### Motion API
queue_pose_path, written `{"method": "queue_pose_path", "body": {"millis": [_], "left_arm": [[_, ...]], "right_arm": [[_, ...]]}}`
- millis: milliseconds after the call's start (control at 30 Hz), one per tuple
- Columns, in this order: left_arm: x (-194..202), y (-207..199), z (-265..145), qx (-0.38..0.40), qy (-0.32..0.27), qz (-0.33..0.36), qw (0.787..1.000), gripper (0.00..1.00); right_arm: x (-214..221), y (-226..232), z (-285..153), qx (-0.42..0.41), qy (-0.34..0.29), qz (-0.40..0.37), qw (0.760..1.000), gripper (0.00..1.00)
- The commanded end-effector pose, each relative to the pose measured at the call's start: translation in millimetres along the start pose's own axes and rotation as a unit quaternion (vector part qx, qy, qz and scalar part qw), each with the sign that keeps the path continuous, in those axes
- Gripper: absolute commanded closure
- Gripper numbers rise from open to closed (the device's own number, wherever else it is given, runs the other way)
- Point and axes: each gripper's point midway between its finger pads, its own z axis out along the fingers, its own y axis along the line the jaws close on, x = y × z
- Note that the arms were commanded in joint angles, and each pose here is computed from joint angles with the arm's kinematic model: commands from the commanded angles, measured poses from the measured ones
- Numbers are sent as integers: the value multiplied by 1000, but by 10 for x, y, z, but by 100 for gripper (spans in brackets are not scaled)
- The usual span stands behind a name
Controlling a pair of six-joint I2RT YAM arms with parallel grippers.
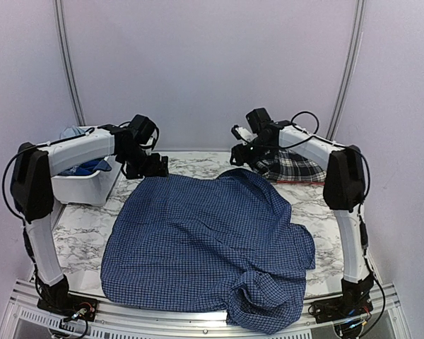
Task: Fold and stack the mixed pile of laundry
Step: Flatten out the crumpled shirt at the center of the board.
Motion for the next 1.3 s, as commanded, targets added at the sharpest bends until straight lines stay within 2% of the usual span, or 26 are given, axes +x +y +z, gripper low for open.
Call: {"method": "queue_pose_path", "body": {"millis": [0,233,333,467,533,733,833,1100,1167,1267], "left_arm": [[-354,112,204,-12,-8,2,1000,1],[-514,362,670,-42,6,-9,999,1],[-586,501,898,-77,5,-1,997,1],[-694,641,1024,-107,-5,-2,994,1],[-748,678,1077,-111,-9,-1,994,1],[-866,851,1253,-101,-10,-33,994,1],[-872,822,1373,-79,-2,-33,996,3],[-559,857,1556,-70,44,-35,996,43],[-418,917,1579,-77,61,-37,994,55],[-257,1071,1537,-100,76,-43,991,78]], "right_arm": [[-29,-122,120,37,11,-36,999,39],[224,-341,500,92,48,-58,993,34],[219,-468,573,125,45,-58,989,37],[248,-527,606,138,49,-57,988,49],[239,-514,614,134,47,-54,988,58],[-66,-434,450,117,0,-40,992,100],[-277,-416,272,98,-33,-18,994,100],[-466,-638,-165,46,-79,52,994,100],[-398,-791,-215,39,-76,77,993,100],[-286,-1001,-319,28,-76,116,990,100]]}}
